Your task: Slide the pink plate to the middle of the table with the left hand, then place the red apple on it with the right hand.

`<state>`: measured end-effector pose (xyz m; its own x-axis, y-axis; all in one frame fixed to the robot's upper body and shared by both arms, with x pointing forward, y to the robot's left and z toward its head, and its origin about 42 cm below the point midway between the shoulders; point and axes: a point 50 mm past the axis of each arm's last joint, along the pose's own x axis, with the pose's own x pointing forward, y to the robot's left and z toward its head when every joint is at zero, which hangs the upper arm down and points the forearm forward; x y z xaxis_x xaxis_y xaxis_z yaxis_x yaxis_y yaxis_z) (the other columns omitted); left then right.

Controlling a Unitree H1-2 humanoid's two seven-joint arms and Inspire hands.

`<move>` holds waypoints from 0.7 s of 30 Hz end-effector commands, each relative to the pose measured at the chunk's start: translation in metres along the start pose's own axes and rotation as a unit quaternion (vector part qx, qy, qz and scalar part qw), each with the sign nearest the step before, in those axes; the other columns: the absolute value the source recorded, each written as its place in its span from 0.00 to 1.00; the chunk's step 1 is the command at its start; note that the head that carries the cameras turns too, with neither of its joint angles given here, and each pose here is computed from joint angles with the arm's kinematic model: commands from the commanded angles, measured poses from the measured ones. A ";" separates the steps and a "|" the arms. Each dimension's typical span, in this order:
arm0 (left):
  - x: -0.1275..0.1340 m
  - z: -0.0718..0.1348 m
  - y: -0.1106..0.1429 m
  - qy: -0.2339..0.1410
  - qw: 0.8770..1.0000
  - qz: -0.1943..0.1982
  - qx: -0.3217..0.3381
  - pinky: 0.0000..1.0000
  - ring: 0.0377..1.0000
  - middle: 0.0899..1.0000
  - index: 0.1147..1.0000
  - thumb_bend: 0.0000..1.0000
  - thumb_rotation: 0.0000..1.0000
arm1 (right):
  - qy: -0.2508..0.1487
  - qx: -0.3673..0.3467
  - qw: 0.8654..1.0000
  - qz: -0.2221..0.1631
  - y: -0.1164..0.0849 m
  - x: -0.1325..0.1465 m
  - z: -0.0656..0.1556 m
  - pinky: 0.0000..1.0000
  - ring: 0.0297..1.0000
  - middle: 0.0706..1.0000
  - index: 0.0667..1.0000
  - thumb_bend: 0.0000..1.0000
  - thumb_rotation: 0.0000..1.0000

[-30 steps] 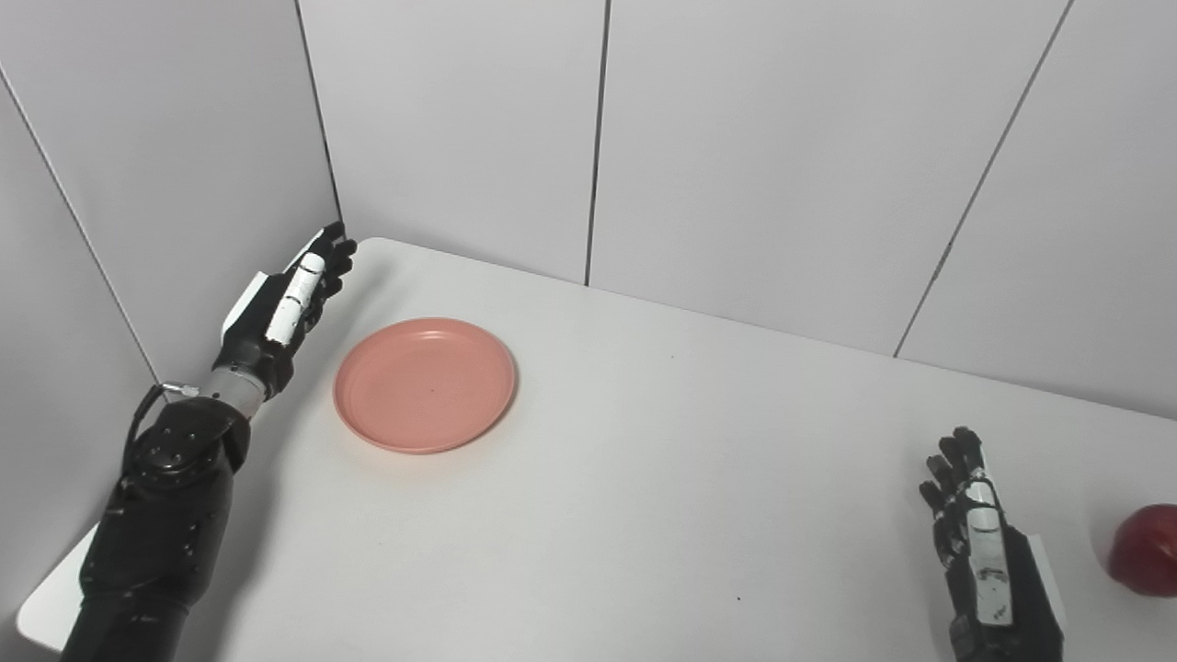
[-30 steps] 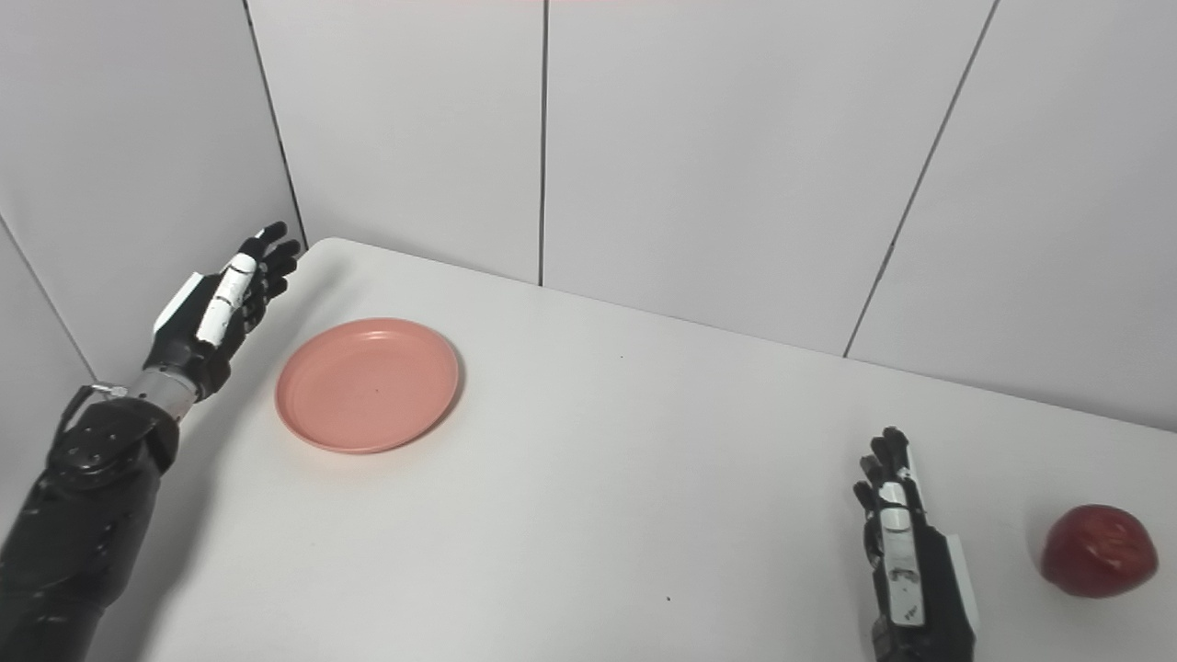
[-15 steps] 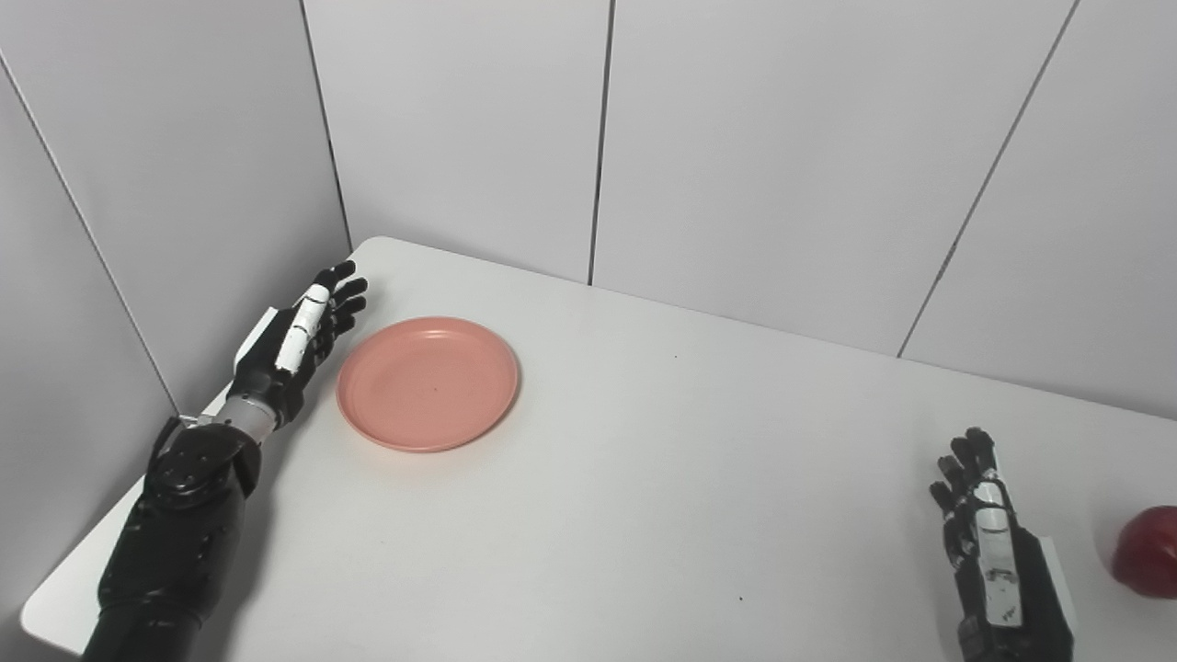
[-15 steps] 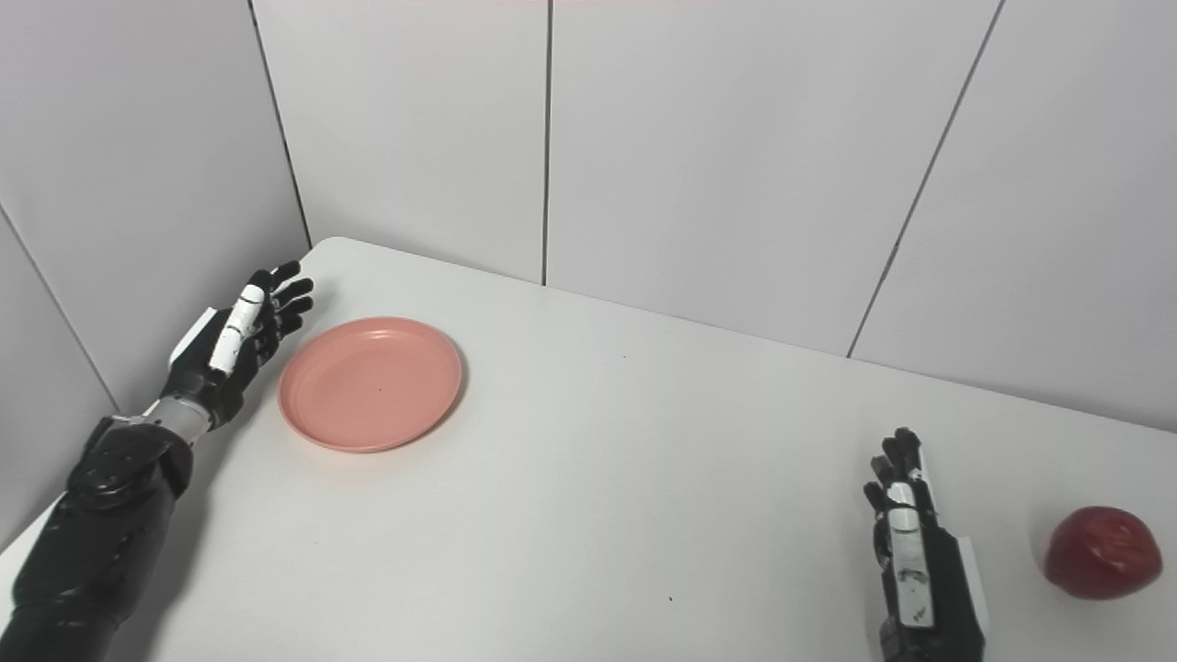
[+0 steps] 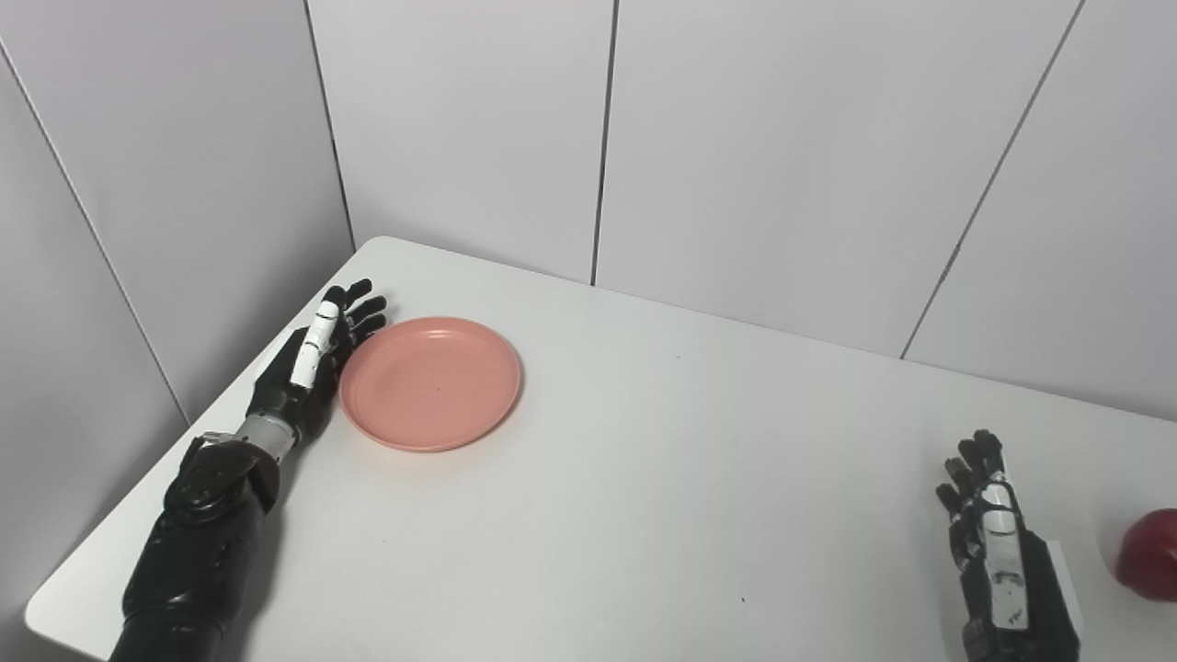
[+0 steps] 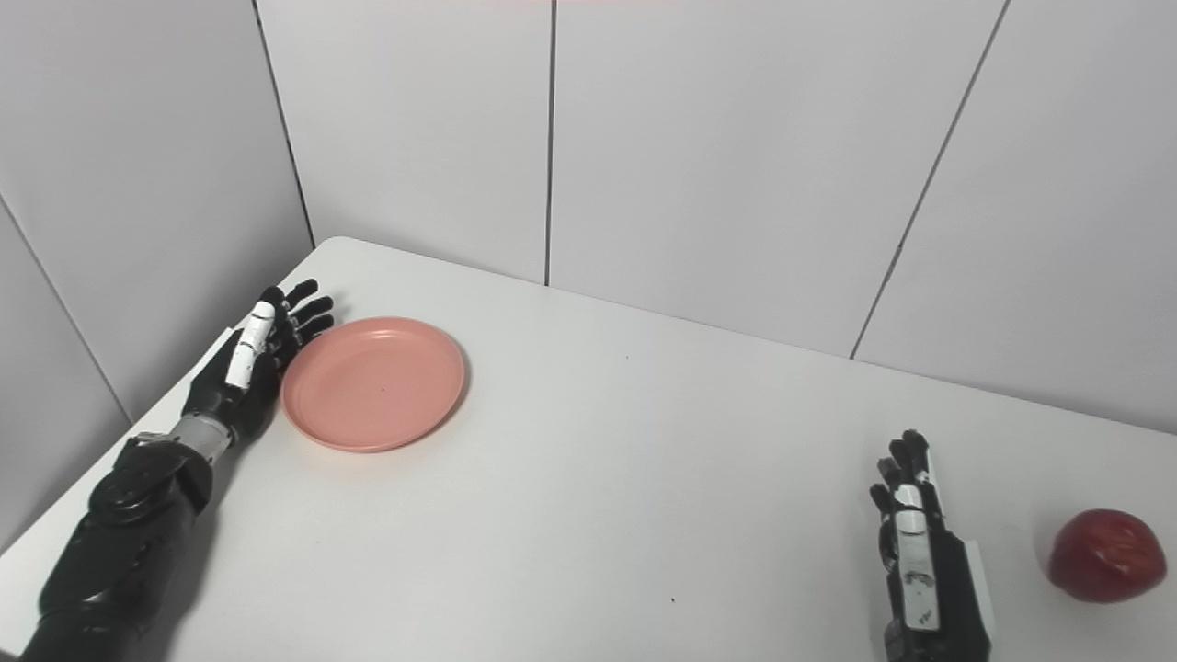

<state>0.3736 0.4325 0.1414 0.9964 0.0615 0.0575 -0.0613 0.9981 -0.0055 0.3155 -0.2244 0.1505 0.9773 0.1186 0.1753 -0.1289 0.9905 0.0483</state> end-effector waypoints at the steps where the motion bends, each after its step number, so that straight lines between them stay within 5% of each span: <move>1: 0.012 0.019 -0.007 -0.036 0.999 -0.023 -0.001 0.93 0.92 0.91 0.91 0.64 1.00 | -0.027 0.002 1.000 0.001 0.002 0.007 0.015 1.00 1.00 1.00 1.00 0.62 0.93; 21: 0.015 0.021 -0.069 -0.036 0.995 -0.084 -0.033 0.94 0.93 0.92 0.91 0.63 1.00 | -0.035 -0.001 0.999 0.009 0.003 0.008 0.016 1.00 1.00 1.00 1.00 0.64 0.91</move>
<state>0.3813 0.3721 0.1404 0.9946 -0.0798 0.0665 0.0835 0.9950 -0.0553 0.3156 -0.2243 0.1504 0.9775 0.1186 0.1744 -0.1285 0.9906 0.0466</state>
